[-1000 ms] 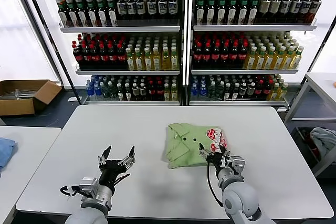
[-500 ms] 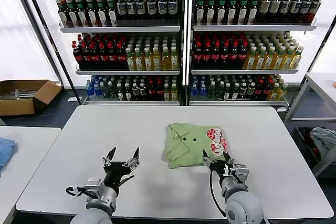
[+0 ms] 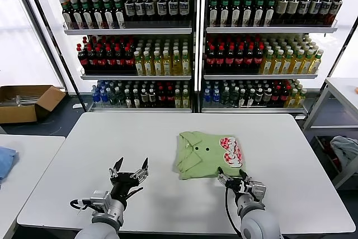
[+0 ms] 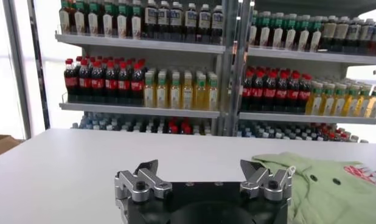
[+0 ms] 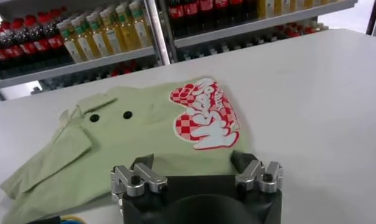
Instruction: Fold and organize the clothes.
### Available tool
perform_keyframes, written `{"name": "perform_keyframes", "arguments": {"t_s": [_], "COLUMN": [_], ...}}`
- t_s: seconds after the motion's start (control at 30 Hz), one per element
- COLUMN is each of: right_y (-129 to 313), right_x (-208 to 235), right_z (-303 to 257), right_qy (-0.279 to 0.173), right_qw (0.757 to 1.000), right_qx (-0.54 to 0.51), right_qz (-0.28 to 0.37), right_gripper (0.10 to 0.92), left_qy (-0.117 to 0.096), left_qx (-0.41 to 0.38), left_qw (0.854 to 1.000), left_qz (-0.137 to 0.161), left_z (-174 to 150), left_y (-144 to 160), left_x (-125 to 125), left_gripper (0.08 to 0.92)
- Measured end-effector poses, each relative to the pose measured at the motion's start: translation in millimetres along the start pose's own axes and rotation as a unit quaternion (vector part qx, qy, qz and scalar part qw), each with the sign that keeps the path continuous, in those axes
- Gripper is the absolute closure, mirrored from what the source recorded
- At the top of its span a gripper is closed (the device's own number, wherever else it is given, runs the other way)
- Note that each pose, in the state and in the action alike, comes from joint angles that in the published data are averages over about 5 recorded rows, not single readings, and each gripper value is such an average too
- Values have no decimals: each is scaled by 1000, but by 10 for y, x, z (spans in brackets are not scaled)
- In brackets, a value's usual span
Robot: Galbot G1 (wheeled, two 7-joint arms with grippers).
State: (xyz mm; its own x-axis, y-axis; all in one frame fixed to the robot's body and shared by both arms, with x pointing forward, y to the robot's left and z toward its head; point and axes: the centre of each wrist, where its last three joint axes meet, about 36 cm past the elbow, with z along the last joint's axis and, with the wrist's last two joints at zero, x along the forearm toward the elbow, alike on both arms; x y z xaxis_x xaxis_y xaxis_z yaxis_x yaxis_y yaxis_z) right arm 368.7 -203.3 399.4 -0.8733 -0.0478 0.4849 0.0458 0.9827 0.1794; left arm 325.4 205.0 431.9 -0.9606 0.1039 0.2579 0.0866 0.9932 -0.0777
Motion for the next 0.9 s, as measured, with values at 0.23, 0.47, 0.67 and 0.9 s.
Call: {"name": "perform_keyframes", "arguments": {"t_s": [0.23, 0.47, 0.67, 0.9], "right_y": [-33, -138, -324, -544], "right_x": [202, 473, 562, 491], "right_z": [-232, -557, -592, -577], "right_qy": [-40, -122, -163, -175], "right_qw": [999, 990, 975, 964], "right_qx": [6, 71, 134, 175], "right_qz": [-3, 22, 66, 98], "right_gripper": [200, 200, 200, 200], "left_qy": [-6, -32, -51, -60], "left_qx": [1, 2, -5, -6], "left_qw": [1000, 999, 999, 998], "left_qz": [-1, -4, -9, -9], "left_z": [4, -40, -51, -22], "left_y": [31, 74, 168, 239], "left_x": [7, -59, -155, -231], "left_gripper": [177, 177, 177, 177]}}
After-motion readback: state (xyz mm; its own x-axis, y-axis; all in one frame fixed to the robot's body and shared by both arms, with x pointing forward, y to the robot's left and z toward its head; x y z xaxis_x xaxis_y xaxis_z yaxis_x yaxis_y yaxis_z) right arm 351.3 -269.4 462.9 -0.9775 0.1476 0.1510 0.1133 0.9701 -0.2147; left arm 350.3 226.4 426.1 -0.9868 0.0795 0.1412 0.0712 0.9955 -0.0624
